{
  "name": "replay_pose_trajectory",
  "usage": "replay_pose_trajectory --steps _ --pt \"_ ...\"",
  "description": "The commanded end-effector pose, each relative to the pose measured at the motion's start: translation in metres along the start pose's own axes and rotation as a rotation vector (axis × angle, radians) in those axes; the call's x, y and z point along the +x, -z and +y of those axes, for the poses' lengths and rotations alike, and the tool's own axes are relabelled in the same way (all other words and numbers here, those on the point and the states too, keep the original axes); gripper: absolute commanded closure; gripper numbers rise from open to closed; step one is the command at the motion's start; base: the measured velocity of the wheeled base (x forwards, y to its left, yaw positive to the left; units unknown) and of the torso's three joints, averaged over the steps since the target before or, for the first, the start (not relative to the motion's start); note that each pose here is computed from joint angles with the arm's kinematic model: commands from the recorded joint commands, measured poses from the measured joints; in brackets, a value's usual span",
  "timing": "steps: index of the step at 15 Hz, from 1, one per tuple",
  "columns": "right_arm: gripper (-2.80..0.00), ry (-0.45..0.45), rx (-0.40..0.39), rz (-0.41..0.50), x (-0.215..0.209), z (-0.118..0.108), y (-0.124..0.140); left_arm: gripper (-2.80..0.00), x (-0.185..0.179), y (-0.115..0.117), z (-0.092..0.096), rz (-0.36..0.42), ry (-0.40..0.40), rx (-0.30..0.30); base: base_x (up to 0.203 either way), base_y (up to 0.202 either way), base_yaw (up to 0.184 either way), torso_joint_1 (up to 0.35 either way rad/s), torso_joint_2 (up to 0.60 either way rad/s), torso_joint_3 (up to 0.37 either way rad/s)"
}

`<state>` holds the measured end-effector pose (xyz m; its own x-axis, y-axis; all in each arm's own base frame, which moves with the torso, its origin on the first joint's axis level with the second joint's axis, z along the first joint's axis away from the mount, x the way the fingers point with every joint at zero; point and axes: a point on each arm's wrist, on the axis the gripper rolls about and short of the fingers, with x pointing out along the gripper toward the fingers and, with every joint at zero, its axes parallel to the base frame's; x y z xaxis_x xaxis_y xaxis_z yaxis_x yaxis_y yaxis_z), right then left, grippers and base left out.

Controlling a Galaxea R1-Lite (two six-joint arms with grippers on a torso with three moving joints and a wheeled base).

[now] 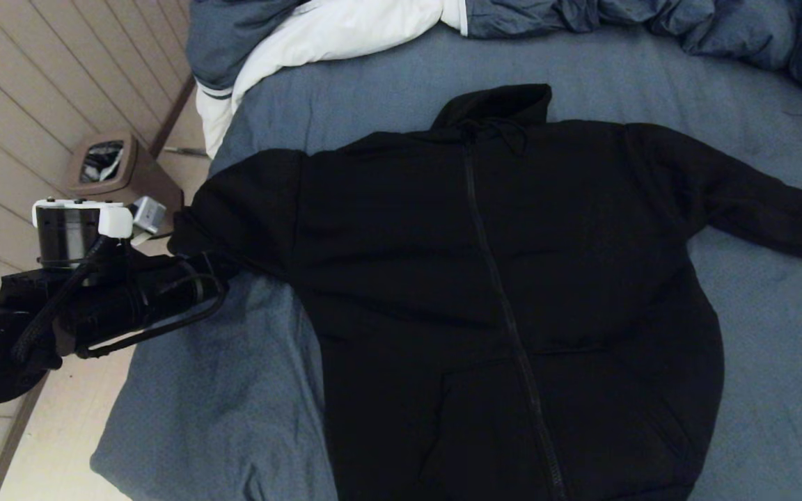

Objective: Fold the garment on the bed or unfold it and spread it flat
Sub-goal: Unfold the black sweatshirt

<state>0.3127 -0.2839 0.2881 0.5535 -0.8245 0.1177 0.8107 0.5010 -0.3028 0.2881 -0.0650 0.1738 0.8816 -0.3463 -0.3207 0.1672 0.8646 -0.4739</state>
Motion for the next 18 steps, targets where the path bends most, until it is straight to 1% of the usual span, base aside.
replay_pose_trajectory --steps 1,2,3,4,6,7,8,9,11,13,14,16,18 --pt "-2.80 -0.083 0.057 -0.002 -0.038 -0.011 -0.034 0.00 0.000 0.000 0.000 -0.003 0.003 -0.002 0.000 0.000 0.000 0.000 0.00 0.000" --pt "-2.80 -0.190 0.105 0.073 -0.060 -0.009 -0.042 0.00 0.000 -0.001 0.000 -0.004 0.003 -0.002 0.000 0.000 0.000 0.000 0.00 0.000" --pt "0.00 -0.311 0.149 0.184 -0.083 -0.007 -0.046 0.00 -0.001 -0.001 -0.001 -0.005 0.005 -0.002 0.000 0.000 0.000 0.000 0.00 0.000" --pt "0.00 -0.441 0.184 0.296 -0.107 -0.005 -0.049 0.00 -0.001 -0.001 -0.001 -0.005 0.005 -0.001 0.000 0.000 0.000 0.000 0.00 0.000" --pt "0.00 -0.659 0.220 0.513 -0.145 -0.002 -0.043 0.00 -0.002 0.000 -0.004 -0.003 0.014 0.002 0.000 0.000 0.000 0.000 0.00 0.000" --pt "0.00 -0.741 0.223 0.599 -0.159 0.002 -0.035 0.00 -0.003 0.003 -0.008 0.005 0.026 0.007 0.000 0.000 0.000 0.000 0.00 0.000" --pt "0.00 -0.788 0.214 0.653 -0.167 0.007 -0.023 0.00 -0.005 0.006 -0.015 0.010 0.041 0.018 0.000 0.000 0.000 0.000 0.00 0.000" --pt "0.00 -0.823 0.201 0.703 -0.173 0.012 -0.012 0.00 -0.005 0.010 -0.023 0.009 0.044 0.034 0.000 0.000 0.000 0.000 0.00 0.000" --pt "0.00 -0.862 0.180 0.798 -0.183 0.020 0.011 0.00 -0.004 0.020 -0.045 0.010 0.039 0.069 0.000 0.000 0.000 0.000 0.00 0.000" --pt "0.00 -0.893 0.161 0.893 -0.192 0.030 0.034 0.00 -0.005 0.035 -0.070 0.034 0.052 0.107 0.000 0.000 0.000 0.000 0.00 0.000" --pt "0.00 -0.909 0.162 0.913 -0.195 0.033 0.041 0.00 -0.006 0.041 -0.082 0.052 0.057 0.125 0.000 0.000 0.000 0.000 0.00 0.000" --pt "0.00 -0.975 0.198 0.913 -0.196 0.039 0.053 0.00 -0.010 0.052 -0.111 0.095 0.081 0.168 0.000 0.000 0.000 0.000 0.00 0.000" --pt "0.00 -1.000 0.221 0.920 -0.195 0.046 0.065 0.00 -0.015 0.058 -0.142 0.120 0.121 0.204 0.000 0.000 0.000 0.000 0.00 0.000"
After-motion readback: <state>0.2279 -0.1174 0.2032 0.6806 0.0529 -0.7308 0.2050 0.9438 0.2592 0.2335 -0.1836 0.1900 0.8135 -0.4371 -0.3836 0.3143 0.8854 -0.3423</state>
